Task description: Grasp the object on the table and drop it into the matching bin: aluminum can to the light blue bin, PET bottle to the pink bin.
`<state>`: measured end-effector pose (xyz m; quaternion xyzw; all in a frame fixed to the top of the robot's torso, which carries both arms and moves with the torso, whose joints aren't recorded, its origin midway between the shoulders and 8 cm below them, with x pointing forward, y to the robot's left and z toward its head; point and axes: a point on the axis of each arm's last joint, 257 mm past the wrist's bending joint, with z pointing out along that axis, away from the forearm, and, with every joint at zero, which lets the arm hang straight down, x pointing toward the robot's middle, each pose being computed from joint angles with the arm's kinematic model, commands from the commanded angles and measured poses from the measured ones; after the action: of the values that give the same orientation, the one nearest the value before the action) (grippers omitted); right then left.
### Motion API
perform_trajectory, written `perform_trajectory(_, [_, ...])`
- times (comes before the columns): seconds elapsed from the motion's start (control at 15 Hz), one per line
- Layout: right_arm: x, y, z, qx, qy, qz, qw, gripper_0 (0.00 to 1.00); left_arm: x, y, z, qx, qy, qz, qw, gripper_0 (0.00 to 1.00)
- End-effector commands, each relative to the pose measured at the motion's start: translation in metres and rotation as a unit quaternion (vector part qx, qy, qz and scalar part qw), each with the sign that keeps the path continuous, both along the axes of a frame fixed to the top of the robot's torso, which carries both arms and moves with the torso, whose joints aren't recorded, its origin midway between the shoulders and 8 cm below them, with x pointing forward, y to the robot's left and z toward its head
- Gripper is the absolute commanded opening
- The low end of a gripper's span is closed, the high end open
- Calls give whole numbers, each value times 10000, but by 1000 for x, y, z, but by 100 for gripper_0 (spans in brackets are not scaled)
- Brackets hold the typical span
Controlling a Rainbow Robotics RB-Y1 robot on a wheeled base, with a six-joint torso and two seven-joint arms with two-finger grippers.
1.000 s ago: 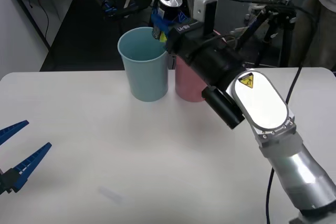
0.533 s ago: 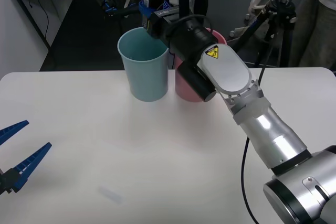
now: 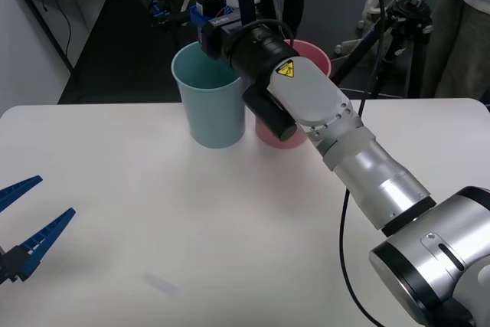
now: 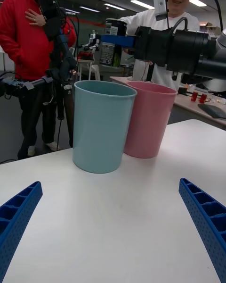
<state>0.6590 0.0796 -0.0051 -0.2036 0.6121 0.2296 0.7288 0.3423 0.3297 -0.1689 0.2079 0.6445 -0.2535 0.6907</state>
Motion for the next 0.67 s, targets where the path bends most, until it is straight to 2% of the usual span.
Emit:
perform_trajectory(0.07, [0, 1, 0, -24, -13, 4, 10000, 11, 0, 0, 0, 0, 0, 0, 10000, 100])
perform_trajectory(0.13, [0, 1, 0, -36, -22, 2, 10000, 77, 0, 0, 0, 0, 0, 0, 10000, 100])
perform_trajectory(0.2, [-1, 1, -1, -58, -26, 2, 10000, 100, 0, 0, 0, 0, 0, 0, 10000, 100])
perform_trajectory(0.67, [-1, 1, -3, -88, -27, 19, 10000, 100, 0, 0, 0, 0, 0, 0, 10000, 100])
